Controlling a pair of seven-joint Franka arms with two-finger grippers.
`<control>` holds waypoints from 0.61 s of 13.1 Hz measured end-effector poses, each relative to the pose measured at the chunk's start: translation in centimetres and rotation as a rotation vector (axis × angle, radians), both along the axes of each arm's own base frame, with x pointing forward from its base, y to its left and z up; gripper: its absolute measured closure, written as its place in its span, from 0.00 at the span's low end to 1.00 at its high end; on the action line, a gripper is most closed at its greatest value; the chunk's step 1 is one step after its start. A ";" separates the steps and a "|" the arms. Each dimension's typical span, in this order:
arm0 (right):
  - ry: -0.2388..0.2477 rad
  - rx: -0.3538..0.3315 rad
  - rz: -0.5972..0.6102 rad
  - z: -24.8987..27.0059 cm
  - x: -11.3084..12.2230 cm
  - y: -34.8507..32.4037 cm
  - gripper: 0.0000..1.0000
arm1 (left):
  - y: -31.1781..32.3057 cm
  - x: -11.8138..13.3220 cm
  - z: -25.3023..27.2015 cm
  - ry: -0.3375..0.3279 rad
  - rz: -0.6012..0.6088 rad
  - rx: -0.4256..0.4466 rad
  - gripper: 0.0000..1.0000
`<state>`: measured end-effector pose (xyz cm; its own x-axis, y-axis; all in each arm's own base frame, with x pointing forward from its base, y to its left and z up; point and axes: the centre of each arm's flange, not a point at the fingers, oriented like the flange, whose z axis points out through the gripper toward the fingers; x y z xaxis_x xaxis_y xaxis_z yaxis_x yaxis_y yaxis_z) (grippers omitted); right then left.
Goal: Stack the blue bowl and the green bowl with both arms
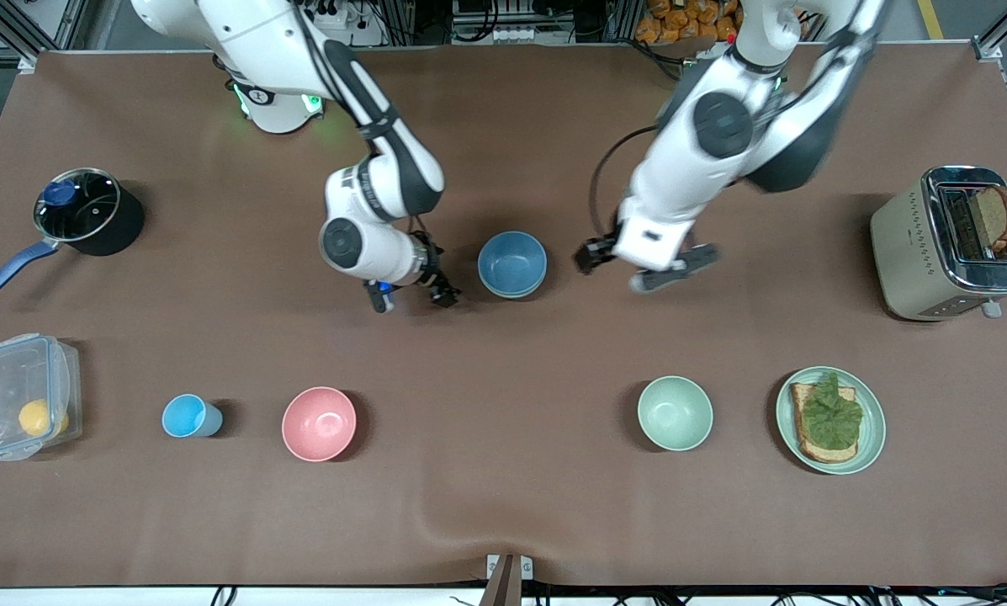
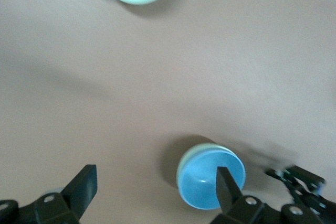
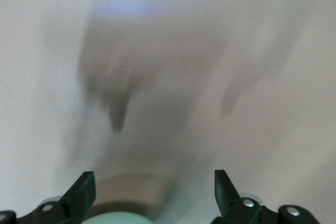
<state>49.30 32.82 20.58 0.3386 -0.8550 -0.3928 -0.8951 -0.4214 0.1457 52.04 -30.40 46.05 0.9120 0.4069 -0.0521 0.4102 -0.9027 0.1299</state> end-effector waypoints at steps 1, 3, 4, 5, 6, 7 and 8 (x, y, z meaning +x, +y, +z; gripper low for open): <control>0.024 0.007 0.025 0.8 0.6 -2.0 0.00 | 2.9 0.8 2.3 -0.027 -0.022 0.011 0.00; 0.061 0.001 0.084 2.3 1.5 -5.7 0.00 | 8.7 2.3 6.6 -0.048 -0.077 0.028 0.00; 0.082 -0.020 0.116 3.1 1.8 -7.4 0.00 | 11.3 3.0 8.6 -0.045 -0.108 0.036 0.00; 0.105 -0.037 0.139 4.1 2.0 -9.1 0.00 | 13.6 3.5 10.2 -0.041 -0.131 0.040 0.00; 0.124 -0.045 0.151 5.0 2.1 -10.4 0.00 | 15.5 3.9 11.2 -0.036 -0.144 0.043 0.00; 0.138 -0.042 0.162 5.9 2.3 -11.6 0.00 | 17.1 4.1 12.0 -0.033 -0.155 0.045 0.00; 0.148 -0.034 0.166 6.6 2.5 -12.6 0.00 | 18.4 4.4 12.7 -0.034 -0.169 0.045 0.00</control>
